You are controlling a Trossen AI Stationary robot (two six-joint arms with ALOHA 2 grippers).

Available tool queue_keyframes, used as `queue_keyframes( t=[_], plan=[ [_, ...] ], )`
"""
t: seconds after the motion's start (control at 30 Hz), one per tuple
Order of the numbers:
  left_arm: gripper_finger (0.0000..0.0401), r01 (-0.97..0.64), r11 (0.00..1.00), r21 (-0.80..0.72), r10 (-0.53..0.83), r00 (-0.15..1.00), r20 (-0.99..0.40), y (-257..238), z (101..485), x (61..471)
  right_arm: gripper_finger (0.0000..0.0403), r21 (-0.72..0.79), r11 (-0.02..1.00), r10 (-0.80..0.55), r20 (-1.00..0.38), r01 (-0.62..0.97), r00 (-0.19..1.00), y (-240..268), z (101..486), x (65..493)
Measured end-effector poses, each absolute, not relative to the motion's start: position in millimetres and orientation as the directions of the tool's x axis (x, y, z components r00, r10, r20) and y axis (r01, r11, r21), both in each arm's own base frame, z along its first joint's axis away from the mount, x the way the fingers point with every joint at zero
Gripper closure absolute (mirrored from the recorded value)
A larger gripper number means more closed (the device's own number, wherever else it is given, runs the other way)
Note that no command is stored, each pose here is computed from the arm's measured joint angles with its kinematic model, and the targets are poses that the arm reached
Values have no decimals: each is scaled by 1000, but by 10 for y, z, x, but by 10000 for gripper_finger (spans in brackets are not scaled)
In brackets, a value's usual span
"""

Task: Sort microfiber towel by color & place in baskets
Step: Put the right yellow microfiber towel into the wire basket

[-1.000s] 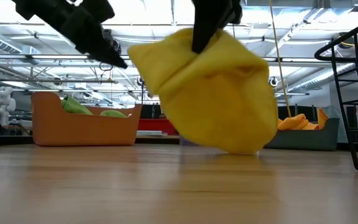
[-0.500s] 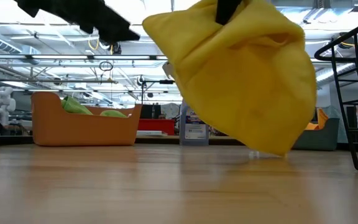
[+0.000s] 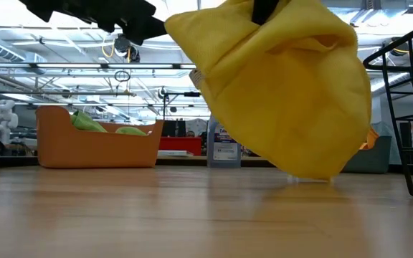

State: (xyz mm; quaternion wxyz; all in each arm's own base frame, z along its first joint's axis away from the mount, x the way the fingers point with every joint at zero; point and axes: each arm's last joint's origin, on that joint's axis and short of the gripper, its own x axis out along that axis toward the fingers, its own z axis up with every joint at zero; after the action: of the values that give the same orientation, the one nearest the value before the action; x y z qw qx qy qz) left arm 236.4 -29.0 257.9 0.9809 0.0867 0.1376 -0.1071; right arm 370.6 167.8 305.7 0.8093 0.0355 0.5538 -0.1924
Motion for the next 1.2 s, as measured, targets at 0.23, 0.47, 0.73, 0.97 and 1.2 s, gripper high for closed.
queue_keyframes(
  t=[0.23, 0.47, 0.73, 0.97, 1.2],
  plan=[
    [104, 359, 927, 107, -311, 898, -311, -444, 2510, 2394, 399, -126, 908, -265, -911, 399, 317, 1699, 3058, 3702],
    [104, 443, 889, 117, -403, 878, -258, -703, 2484, 2450, 399, -49, 889, -239, -897, 455, 372, 1770, 3071, 3732],
    [104, 444, 885, 144, -406, 884, -231, -934, 2459, 2448, 399, 38, 848, -211, -890, 528, 404, 1947, 3078, 3672],
    [104, 477, 863, 164, -464, 878, -115, -1172, 2464, 2490, 399, 90, 825, -210, -868, 559, 451, 2042, 3111, 3643],
    [104, 383, 900, 205, -385, 922, -33, -1288, 2410, 2572, 399, 118, 841, -284, -734, 528, 617, 1994, 3433, 3585]
  ],
)
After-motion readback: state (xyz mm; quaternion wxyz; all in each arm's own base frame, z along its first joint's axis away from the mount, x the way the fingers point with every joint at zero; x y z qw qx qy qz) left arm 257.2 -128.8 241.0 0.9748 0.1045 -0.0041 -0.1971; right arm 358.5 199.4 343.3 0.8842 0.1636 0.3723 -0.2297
